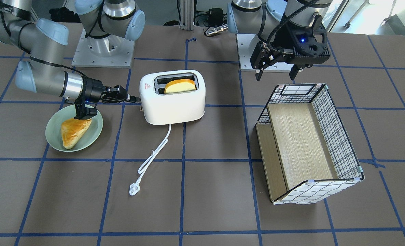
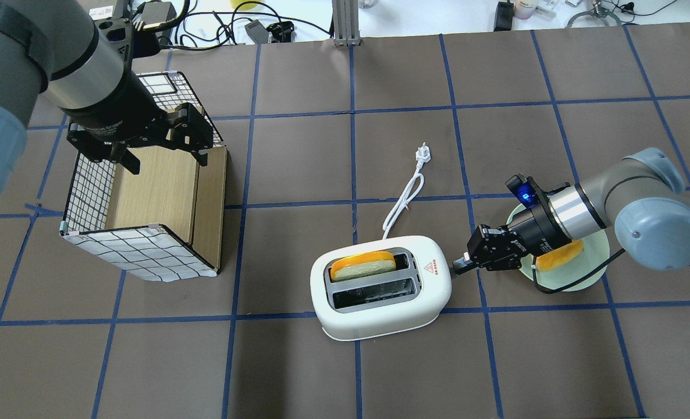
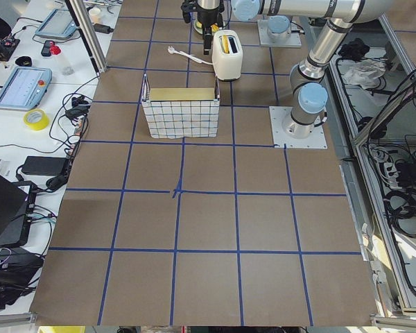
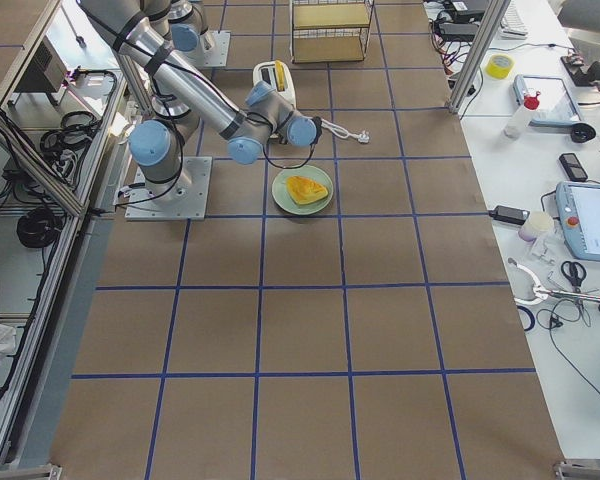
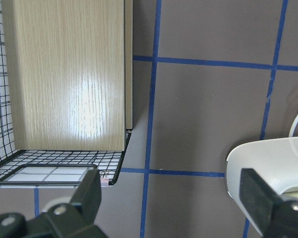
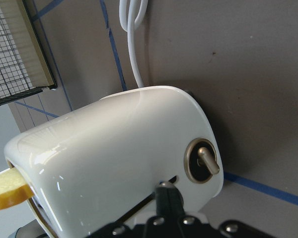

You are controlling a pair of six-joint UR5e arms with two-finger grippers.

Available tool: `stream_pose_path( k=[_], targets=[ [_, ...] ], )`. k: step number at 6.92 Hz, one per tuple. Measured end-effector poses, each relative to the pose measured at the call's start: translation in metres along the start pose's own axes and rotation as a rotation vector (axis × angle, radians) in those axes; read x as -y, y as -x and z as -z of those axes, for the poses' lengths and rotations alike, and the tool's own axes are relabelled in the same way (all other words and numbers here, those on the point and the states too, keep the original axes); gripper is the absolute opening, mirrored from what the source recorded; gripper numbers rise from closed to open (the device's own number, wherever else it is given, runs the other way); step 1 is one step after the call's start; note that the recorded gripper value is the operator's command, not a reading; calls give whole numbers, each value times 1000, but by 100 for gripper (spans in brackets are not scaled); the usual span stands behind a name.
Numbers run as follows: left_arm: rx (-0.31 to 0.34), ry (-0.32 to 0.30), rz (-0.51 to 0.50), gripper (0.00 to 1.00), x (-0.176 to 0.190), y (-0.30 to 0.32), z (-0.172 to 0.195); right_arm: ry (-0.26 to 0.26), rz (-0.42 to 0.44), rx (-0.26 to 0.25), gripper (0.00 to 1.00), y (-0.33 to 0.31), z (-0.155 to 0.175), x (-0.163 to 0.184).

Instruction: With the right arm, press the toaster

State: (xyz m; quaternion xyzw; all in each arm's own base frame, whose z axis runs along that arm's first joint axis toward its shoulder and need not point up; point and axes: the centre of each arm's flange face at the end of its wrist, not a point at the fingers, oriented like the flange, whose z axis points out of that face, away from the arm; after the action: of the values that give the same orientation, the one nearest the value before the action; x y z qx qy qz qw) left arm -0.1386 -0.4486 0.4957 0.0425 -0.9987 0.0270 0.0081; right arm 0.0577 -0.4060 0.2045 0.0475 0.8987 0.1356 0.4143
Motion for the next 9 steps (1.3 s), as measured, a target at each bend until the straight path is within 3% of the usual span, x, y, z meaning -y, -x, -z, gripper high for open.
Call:
stream_pose_path(
  k=[1,4,5,6,7,8,9],
  targets=[
    [0,0,0,100,0,0,0,-6,-28,-8,0,2,3,1],
    [0,1,0,100,0,0,0,-37,-154,-138,0,32,52,5],
    [0,0,0,100,0,0,0,-46,-195,-161,9,48,72,6],
    [0,0,0,100,0,0,0,-69,-224,-198,38,63,92,9],
    [0,0,0,100,0,0,0,-94,-231,-249,58,75,112,10],
    [-1,0,0,100,0,0,0,-119,-227,-320,97,86,131,9],
    [0,0,0,100,0,0,0,-149,-220,-407,100,98,152,6]
  ],
)
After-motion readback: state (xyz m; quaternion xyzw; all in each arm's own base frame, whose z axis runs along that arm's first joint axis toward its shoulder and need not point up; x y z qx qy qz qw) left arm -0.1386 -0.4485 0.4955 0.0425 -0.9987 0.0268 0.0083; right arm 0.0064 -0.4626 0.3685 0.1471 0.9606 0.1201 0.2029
